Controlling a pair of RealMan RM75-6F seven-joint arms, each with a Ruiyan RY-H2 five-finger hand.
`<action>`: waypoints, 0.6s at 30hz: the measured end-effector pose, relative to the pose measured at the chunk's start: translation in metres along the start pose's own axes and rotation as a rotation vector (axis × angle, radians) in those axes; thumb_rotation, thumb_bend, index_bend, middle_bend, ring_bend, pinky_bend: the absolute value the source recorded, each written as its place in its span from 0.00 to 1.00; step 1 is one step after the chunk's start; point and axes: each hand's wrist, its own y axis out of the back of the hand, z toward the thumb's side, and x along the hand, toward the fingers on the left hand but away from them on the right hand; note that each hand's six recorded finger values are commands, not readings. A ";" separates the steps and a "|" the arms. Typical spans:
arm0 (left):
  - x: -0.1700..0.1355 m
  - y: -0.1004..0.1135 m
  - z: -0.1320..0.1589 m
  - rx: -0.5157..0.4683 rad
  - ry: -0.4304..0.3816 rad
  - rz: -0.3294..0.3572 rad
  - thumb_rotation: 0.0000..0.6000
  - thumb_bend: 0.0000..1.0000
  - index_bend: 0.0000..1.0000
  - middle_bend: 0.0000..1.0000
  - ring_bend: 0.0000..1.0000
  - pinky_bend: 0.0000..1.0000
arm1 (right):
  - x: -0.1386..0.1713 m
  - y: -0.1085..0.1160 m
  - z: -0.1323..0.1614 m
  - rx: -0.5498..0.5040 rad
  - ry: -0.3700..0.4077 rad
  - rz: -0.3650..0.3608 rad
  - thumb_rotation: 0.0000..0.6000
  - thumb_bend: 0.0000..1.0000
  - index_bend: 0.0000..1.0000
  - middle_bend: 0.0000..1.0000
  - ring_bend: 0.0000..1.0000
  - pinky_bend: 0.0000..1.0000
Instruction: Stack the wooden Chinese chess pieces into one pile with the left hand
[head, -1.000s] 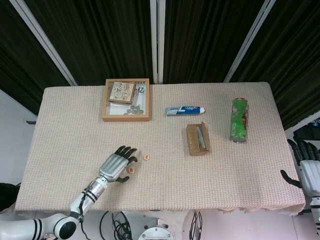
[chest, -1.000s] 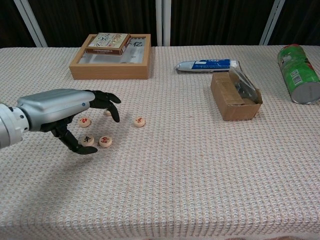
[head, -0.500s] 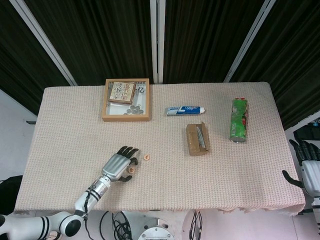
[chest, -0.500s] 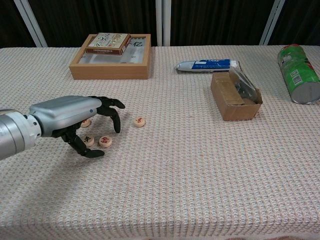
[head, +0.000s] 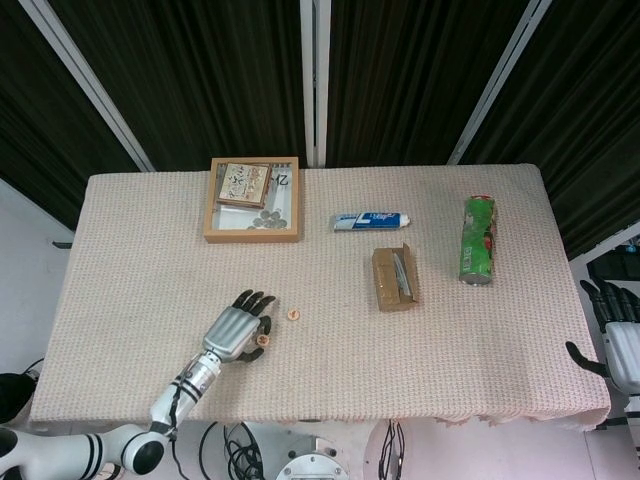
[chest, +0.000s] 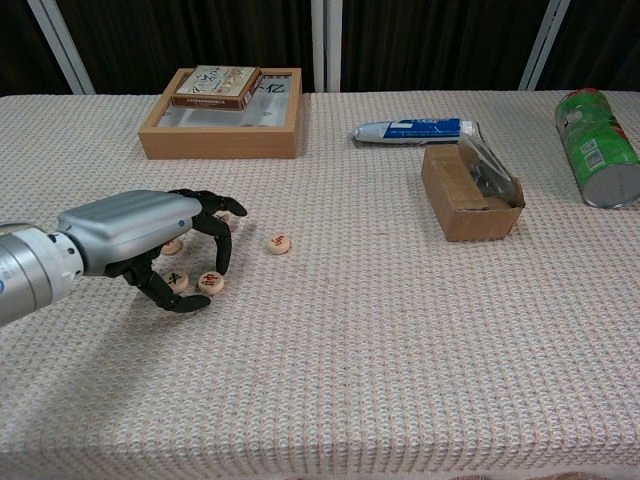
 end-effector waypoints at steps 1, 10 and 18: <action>0.000 0.000 0.000 -0.001 0.001 0.001 1.00 0.26 0.48 0.07 0.00 0.00 | 0.000 0.000 0.000 0.001 -0.001 0.001 1.00 0.19 0.00 0.00 0.00 0.00; 0.000 -0.002 -0.004 -0.003 0.008 -0.006 1.00 0.31 0.50 0.07 0.00 0.00 | 0.000 0.000 0.002 0.002 0.002 0.001 1.00 0.19 0.00 0.00 0.00 0.00; -0.001 0.000 -0.004 -0.005 0.008 0.002 1.00 0.33 0.52 0.07 0.00 0.00 | 0.001 0.000 0.001 0.001 0.000 -0.001 1.00 0.19 0.00 0.00 0.00 0.00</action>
